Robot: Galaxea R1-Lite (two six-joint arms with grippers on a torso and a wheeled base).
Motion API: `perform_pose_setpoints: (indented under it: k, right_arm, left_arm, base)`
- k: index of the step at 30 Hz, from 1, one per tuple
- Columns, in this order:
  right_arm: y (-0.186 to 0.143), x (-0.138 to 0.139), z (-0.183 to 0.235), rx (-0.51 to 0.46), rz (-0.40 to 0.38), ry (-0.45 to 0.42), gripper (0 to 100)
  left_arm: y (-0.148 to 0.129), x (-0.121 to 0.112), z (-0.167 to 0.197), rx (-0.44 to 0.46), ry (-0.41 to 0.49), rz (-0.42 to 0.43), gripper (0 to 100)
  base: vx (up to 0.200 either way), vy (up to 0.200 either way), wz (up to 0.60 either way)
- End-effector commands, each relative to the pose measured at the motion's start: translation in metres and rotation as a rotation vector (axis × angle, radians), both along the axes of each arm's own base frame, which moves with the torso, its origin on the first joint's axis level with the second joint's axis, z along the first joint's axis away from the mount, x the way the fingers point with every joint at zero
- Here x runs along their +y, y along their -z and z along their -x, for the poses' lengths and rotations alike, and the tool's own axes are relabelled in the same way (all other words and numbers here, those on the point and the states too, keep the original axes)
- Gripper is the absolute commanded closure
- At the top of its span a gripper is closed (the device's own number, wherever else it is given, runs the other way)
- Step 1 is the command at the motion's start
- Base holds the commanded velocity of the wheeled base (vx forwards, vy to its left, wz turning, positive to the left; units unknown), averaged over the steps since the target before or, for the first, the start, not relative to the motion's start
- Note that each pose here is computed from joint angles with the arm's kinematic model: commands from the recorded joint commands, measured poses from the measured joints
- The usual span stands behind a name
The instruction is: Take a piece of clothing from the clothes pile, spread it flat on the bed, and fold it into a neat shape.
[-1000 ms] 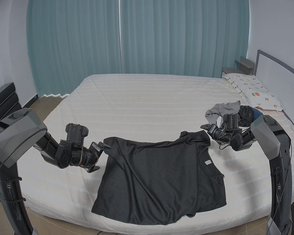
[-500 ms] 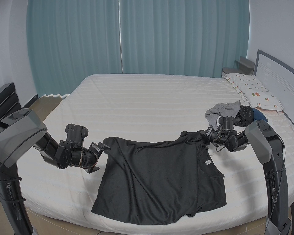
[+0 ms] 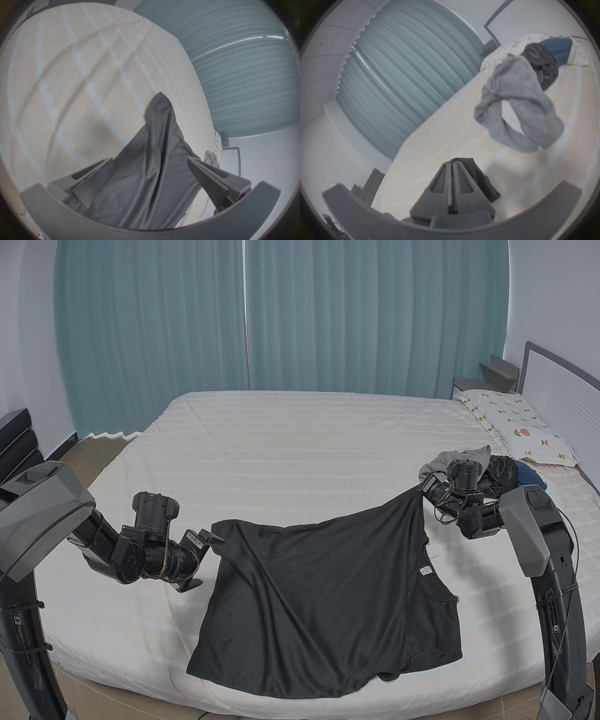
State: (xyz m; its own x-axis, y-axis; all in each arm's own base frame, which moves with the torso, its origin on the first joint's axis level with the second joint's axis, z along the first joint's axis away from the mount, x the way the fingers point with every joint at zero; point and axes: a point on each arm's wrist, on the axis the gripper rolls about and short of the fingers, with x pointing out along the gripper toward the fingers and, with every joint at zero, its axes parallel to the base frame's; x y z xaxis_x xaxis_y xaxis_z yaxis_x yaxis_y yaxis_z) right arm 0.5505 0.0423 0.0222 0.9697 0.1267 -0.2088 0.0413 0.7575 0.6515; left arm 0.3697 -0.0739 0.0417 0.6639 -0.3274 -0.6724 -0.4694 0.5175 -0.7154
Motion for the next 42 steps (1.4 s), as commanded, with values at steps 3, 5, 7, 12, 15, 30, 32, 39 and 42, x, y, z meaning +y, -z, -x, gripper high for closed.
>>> perform_pose_setpoints:
  k: [3, 5, 7, 12, 15, 30, 32, 39, 42]
  right_arm:
    - [0.032, 0.008, -0.004, 0.015, 0.01, 0.0, 100]
    - [0.038, 0.008, -0.004, 0.024, 0.017, -0.002, 0]
    - [0.041, 0.008, -0.003, 0.034, 0.019, -0.002, 0]
    - [0.038, 0.006, 0.003, 0.057, 0.02, 0.0, 0]
    - [0.026, 0.001, 0.015, 0.073, 0.004, 0.005, 0]
    - [-0.009, -0.01, 0.117, 0.197, -0.231, 0.053, 0]
    - [-0.009, -0.01, 0.123, 0.218, -0.278, 0.068, 0]
    - [0.018, -0.013, 0.125, 0.26, -0.378, 0.107, 0]
    - [0.018, -0.017, 0.125, 0.251, -0.383, 0.109, 0]
  left_arm:
    - [0.001, 0.0, -0.001, -0.018, -0.005, 0.001, 0]
    - [0.001, 0.0, -0.002, -0.029, -0.005, 0.003, 0]
    - [0.0, 0.0, -0.002, -0.033, -0.005, 0.004, 0]
    - [-0.003, 0.002, -0.006, -0.049, -0.01, 0.005, 0]
    - [-0.008, 0.006, -0.012, -0.085, -0.021, 0.005, 0]
    - [0.005, 0.004, -0.097, -0.274, -0.059, -0.079, 0]
    - [0.011, 0.002, -0.112, -0.303, -0.069, -0.083, 0]
    - [0.035, -0.001, -0.13, -0.32, -0.079, -0.139, 0]
    - [0.042, 0.001, -0.131, -0.315, -0.069, -0.163, 0]
  base:
    - [0.0, 0.0, 0.0]
    - [0.0, 0.0, 0.0]
    - [0.0, 0.0, 0.0]
    - [0.0, 0.0, 0.0]
    - [0.0, 0.0, 0.0]
    - [0.0, 0.0, 0.0]
    - [0.0, 0.0, 0.0]
    - [0.0, 0.0, 0.0]
    - [0.0, 0.0, 0.0]
